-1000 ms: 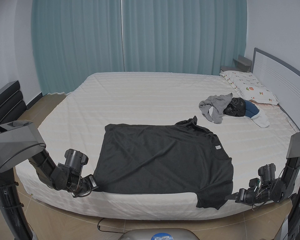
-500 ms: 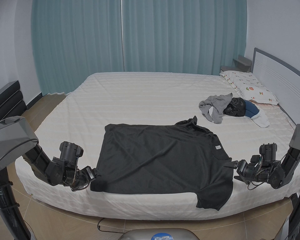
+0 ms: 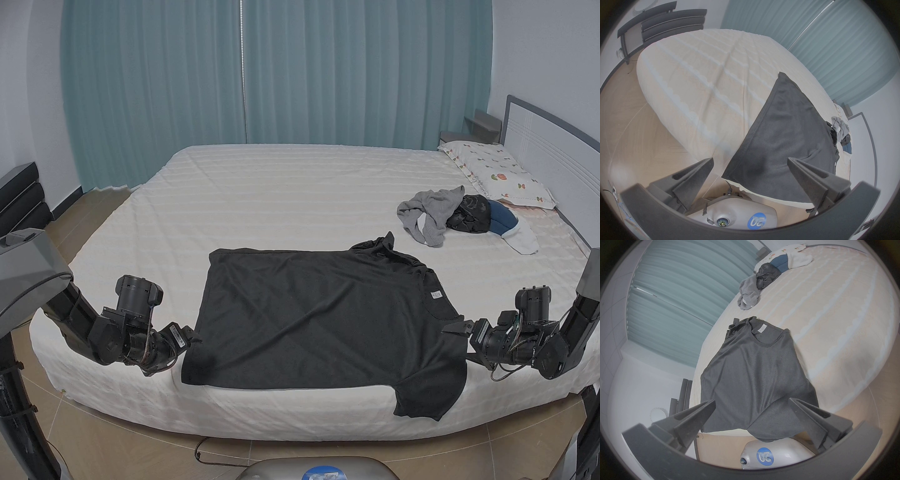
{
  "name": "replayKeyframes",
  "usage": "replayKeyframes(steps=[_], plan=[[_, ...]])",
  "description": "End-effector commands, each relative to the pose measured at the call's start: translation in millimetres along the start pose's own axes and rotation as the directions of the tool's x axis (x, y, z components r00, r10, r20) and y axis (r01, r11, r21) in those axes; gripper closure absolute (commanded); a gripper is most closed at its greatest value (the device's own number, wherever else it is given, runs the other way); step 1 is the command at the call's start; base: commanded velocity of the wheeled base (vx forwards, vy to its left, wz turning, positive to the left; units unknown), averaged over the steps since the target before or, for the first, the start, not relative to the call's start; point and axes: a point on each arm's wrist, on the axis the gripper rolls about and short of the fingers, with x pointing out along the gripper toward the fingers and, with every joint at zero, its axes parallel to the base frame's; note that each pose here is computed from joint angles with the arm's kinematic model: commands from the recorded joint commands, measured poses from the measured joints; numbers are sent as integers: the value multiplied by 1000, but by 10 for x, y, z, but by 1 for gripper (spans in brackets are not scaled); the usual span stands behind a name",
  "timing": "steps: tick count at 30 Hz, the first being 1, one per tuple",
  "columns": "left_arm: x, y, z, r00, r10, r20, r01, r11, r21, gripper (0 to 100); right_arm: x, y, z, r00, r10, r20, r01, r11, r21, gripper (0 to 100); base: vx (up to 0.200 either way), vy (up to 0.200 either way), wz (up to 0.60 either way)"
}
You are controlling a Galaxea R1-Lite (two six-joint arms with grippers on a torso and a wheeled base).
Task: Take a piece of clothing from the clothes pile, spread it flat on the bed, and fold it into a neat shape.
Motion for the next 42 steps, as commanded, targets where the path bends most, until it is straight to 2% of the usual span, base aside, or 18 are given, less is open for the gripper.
replayKeyframes(steps=[1, 6, 9, 16, 24, 38, 42], plan=[[5, -4, 8, 1000, -2, 2, 2, 1000, -4, 0, -7, 16, 8, 1000, 6, 4, -6, 1000, 4, 0, 0, 0, 0], [16, -64, 74, 1000, -19, 25, 20, 997, -69, 0, 7, 34, 3, 1000, 8, 4, -8, 1000, 17, 0, 0, 0, 0], [1, -17, 140, 999, -12, 38, 15, 996, -86, 0, 3, 36, -12, 1000, 7, 0, -7, 1000, 10, 0, 200, 0, 0], [-3, -29, 130, 999, -19, 36, 21, 996, -84, 0, 24, 106, -42, 999, 42, 10, -42, 999, -13, 0, 200, 0, 0], [14, -27, 129, 999, -17, 35, 20, 996, -85, 0, 19, 111, -47, 999, 45, 10, -45, 999, -18, 0, 200, 0, 0], [23, -32, 135, 999, -16, 38, 20, 996, -88, 0, 35, 161, -41, 998, 60, 15, -59, 998, -33, 0, 0, 0, 0], [16, -47, 172, 999, -23, 49, 28, 993, -113, 0, 95, 236, -26, 997, 55, 49, -53, 997, -58, 0, 0, 0, 0]])
